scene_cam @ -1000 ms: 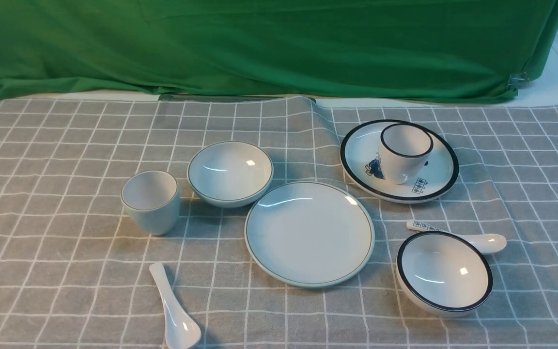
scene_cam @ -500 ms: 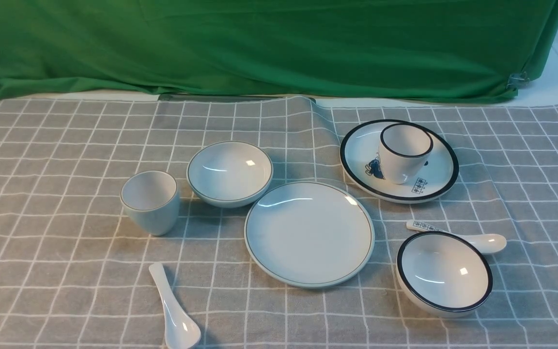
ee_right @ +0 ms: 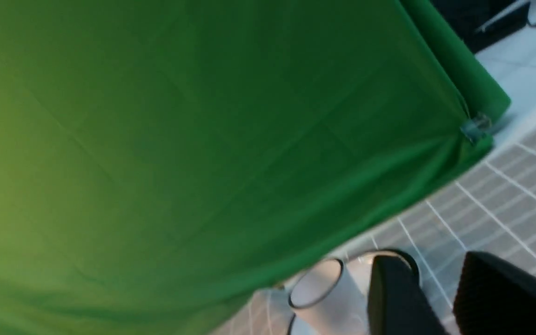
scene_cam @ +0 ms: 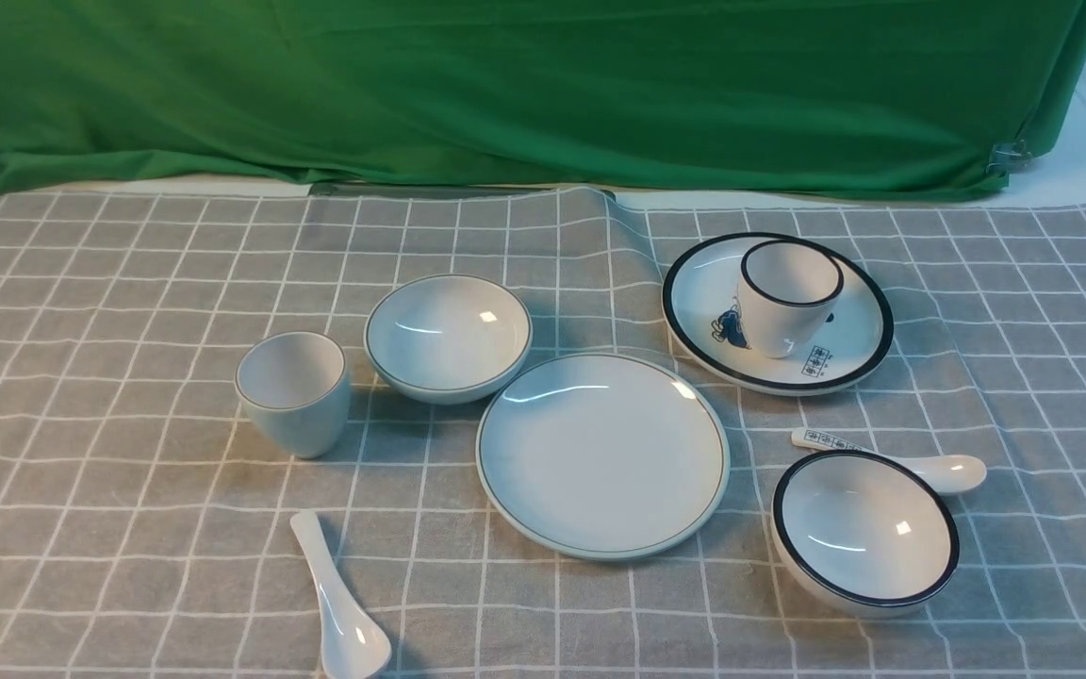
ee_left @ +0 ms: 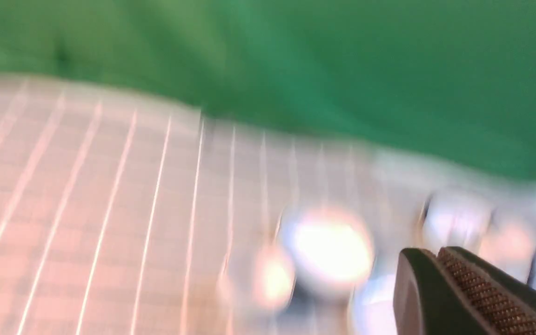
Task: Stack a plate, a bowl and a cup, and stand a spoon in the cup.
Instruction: Use the left arm to grab a blue rice bowl, then use the left arm to put the blue rice bowl into the blue large plate in the middle
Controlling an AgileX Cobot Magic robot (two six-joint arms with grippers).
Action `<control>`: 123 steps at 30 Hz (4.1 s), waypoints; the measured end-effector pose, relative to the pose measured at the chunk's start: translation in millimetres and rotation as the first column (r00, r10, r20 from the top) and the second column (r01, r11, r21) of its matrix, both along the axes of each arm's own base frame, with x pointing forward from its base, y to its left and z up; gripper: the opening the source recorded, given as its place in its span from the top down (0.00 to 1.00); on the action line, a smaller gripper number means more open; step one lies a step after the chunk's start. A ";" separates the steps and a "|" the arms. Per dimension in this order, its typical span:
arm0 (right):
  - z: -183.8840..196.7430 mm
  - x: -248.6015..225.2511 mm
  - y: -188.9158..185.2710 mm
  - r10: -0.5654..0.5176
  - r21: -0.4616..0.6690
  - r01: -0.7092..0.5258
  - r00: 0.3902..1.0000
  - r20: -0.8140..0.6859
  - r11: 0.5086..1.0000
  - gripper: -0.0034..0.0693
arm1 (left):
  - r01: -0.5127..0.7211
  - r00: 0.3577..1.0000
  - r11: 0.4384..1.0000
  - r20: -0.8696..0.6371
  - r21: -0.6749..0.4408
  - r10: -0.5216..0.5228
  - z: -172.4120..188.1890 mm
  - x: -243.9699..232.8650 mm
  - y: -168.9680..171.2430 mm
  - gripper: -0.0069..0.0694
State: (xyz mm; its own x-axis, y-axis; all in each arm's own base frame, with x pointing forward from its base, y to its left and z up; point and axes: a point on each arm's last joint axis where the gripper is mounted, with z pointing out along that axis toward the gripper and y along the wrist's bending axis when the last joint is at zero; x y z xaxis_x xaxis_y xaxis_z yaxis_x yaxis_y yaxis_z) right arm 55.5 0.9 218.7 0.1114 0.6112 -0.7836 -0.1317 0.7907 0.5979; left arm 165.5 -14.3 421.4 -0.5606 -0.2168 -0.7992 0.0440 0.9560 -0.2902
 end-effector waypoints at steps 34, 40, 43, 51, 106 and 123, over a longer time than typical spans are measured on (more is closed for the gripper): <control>68.9 21.5 47.4 0.272 -0.187 -0.772 0.423 -0.864 0.607 0.93 | 0.417 0.798 0.903 -0.516 0.099 -0.312 -126.5 292.9 -99.2 0.86; 66.6 27.6 49.7 0.266 -0.187 -0.786 0.407 -0.874 0.589 0.93 | 0.440 0.771 0.889 -0.561 0.127 -0.302 -167.6 309.4 -99.9 0.69; 67.3 28.9 49.9 0.268 -0.196 -0.782 0.420 -0.867 0.592 0.93 | 0.449 0.758 0.884 -0.578 0.128 -0.301 -189.5 316.9 -101.1 0.42; 68.4 30.5 50.1 0.271 -0.207 -0.774 0.438 -0.857 0.598 0.93 | 0.454 0.744 0.882 -0.600 0.130 -0.294 -223.0 326.8 -102.4 0.10; 73.3 37.0 50.6 0.275 -0.300 -0.762 0.524 -0.806 0.573 0.93 | 0.498 0.760 0.863 -0.438 -0.084 -0.481 -189.8 214.1 -199.0 0.86; 73.5 37.2 50.7 0.275 -0.308 -0.763 0.528 -0.803 0.568 0.93 | 0.489 0.726 0.870 -0.526 -0.057 -0.443 -230.1 221.8 -199.7 0.84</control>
State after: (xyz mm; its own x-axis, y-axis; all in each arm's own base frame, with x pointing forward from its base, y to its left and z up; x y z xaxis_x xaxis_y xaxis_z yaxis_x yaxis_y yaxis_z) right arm 92.7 51.6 292.1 -0.6990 -0.2303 -0.6770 -0.4509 0.8767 0.1674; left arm 387.3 -213.9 191.3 -0.8993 0.2322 -0.3706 0.3596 0.8750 -0.3242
